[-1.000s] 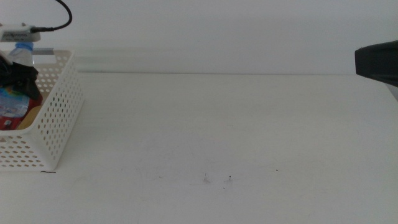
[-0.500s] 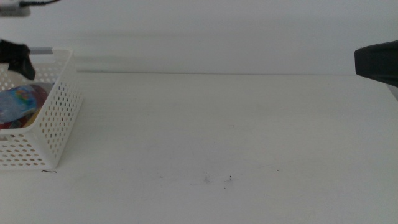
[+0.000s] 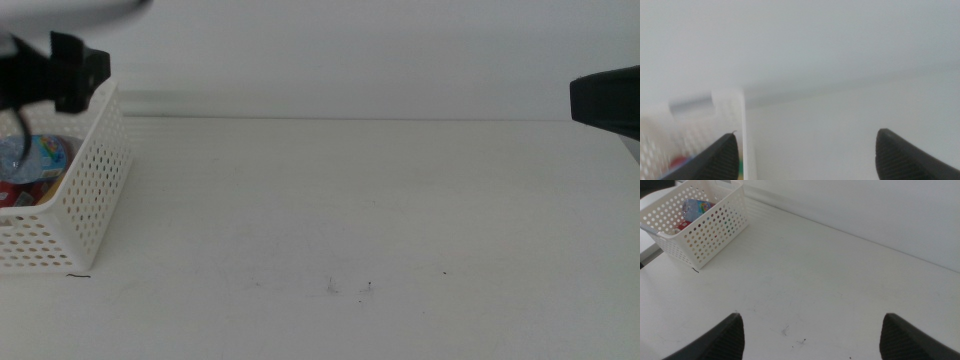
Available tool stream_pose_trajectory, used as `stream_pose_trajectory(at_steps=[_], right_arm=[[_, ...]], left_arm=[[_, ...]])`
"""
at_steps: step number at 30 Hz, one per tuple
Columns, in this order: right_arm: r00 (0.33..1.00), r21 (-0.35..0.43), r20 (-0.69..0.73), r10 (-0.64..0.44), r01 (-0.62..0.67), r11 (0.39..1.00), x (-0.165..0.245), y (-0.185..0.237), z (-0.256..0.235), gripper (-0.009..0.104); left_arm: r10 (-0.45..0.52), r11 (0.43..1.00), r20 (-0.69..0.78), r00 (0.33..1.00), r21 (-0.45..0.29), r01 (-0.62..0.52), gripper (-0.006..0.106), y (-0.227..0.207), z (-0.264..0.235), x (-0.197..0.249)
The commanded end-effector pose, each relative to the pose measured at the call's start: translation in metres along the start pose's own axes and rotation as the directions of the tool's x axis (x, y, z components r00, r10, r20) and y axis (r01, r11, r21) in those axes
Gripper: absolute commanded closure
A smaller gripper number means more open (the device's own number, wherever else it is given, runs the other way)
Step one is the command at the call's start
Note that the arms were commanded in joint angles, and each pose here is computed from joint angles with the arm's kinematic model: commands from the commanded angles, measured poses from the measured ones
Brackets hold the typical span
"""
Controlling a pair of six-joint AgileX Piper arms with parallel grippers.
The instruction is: Use arms to grab the bottles and put them into the dustbin to the left of the table.
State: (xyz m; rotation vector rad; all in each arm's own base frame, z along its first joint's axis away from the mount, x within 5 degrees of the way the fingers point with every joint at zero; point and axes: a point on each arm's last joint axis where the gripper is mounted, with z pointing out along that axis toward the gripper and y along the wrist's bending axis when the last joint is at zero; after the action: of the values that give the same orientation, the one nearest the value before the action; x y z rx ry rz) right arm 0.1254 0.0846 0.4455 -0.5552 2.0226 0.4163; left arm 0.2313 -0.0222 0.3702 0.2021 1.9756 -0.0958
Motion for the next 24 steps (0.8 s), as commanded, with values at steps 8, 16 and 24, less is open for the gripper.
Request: stream_pose_trajectory(at_steps=[8, 16, 24], right_arm=[[1.0, -0.001, 0.012, -0.009, 0.009, 1.0, -0.002, 0.0, -0.002, 0.004], [1.0, -0.001, 0.012, -0.009, 0.009, 1.0, -0.002, 0.0, -0.002, 0.004], [1.0, -0.001, 0.012, -0.009, 0.009, 1.0, -0.002, 0.0, -0.002, 0.004]], left_arm=[[-0.044, 0.998, 0.29, 0.956, -0.022, 0.053, 0.007, -0.012, -0.059, 0.04], [-0.045, 0.999, 0.271, 0.961, -0.009, 0.049, 0.007, -0.014, -0.066, 0.044], [-0.089, 0.995, 0.262, 0.961, -0.017, 0.097, 0.007, -0.013, -0.066, 0.045]])
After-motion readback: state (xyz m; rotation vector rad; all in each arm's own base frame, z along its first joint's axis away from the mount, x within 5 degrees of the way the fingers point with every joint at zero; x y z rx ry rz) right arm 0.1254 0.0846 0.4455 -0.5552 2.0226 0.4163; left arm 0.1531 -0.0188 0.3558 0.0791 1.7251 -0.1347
